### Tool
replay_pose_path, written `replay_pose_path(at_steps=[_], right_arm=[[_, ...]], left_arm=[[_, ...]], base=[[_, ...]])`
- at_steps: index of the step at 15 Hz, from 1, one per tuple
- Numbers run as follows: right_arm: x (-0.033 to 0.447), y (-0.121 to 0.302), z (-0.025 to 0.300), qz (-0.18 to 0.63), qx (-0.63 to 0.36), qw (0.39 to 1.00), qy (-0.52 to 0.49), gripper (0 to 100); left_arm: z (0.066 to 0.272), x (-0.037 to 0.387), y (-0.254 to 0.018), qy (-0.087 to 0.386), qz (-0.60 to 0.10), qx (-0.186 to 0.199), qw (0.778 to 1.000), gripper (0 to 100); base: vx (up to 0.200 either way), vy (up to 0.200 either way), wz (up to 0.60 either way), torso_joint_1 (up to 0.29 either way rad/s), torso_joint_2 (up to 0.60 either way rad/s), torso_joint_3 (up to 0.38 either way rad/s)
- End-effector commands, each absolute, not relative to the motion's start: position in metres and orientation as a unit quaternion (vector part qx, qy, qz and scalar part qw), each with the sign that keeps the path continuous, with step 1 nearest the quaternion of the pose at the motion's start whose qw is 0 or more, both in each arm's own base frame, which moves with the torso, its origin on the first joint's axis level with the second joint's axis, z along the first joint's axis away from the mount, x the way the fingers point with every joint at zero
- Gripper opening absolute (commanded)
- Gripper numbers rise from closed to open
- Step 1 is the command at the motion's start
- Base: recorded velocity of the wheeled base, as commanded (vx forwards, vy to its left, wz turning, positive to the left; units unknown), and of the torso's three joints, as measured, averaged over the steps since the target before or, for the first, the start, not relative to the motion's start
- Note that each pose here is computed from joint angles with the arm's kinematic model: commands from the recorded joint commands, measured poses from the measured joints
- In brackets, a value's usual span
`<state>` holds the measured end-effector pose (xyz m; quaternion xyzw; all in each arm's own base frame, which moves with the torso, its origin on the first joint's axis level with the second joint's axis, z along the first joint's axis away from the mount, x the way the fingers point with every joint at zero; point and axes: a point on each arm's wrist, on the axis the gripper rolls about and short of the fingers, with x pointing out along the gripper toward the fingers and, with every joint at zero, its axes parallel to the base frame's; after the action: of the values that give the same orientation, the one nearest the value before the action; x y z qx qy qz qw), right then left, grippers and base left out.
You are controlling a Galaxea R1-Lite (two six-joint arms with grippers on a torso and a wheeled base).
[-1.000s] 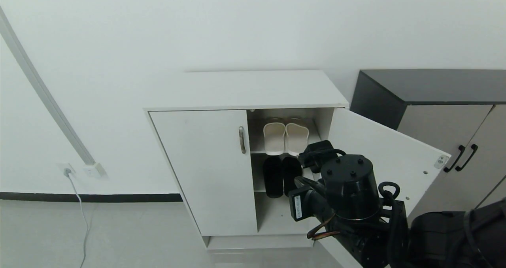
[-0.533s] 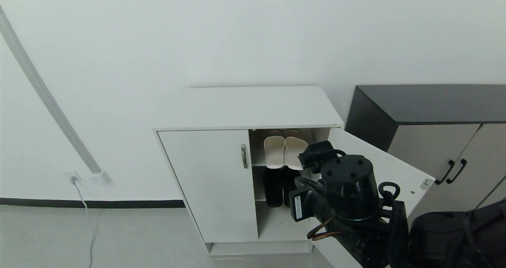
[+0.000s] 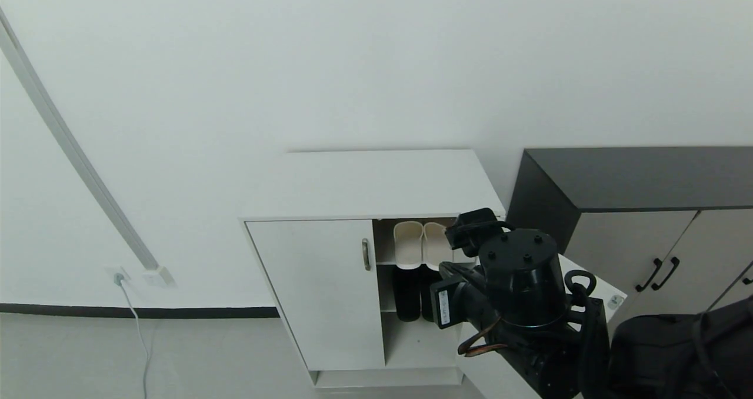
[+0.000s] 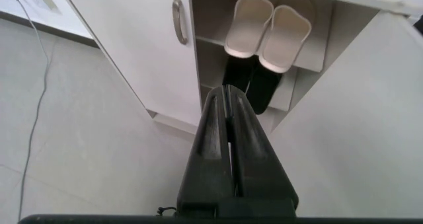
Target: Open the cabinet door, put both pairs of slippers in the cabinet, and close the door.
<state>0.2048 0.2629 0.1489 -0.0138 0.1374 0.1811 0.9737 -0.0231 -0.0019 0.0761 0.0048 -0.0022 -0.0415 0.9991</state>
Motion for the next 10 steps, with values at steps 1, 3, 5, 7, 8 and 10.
replay_pose_path(at_steps=[1, 3, 5, 7, 8, 10], right_arm=[[0.205, 0.2618, 0.1506, 0.18, -0.012, 0.974, 0.135, 0], [0.205, 0.2618, 0.1506, 0.18, -0.012, 0.974, 0.135, 0], [0.2047, 0.2615, 0.1498, 0.18, -0.016, 0.974, 0.136, 0], [0.2047, 0.2615, 0.1498, 0.181, -0.018, 0.974, 0.135, 0], [0.2046, 0.2613, 0.1494, 0.181, -0.018, 0.974, 0.136, 0], [0.2042, 0.2608, 0.1482, 0.181, -0.021, 0.974, 0.137, 0]], left_arm=[[0.0761, -0.023, -0.0019, -0.002, -0.041, 0.005, 0.999, 0], [0.0761, -0.023, -0.0019, -0.002, -0.041, 0.005, 0.999, 0], [0.0761, -0.023, -0.0019, -0.002, -0.041, 0.005, 0.999, 0], [0.0761, -0.023, -0.0019, -0.002, -0.041, 0.005, 0.999, 0], [0.0763, -0.0231, -0.0019, -0.002, -0.041, 0.005, 0.999, 0], [0.0765, -0.0231, -0.0019, -0.002, -0.041, 0.005, 0.999, 0]], base=[[0.0, 0.0, 0.0, 0.178, -0.39, -0.212], [0.0, 0.0, 0.0, 0.04, -0.07, -0.038], [0.0, 0.0, 0.0, 0.0, 0.0, 0.0], [0.0, 0.0, 0.0, 0.0, 0.0, 0.0], [0.0, 0.0, 0.0, 0.0, 0.0, 0.0], [0.0, 0.0, 0.0, 0.0, 0.0, 0.0]])
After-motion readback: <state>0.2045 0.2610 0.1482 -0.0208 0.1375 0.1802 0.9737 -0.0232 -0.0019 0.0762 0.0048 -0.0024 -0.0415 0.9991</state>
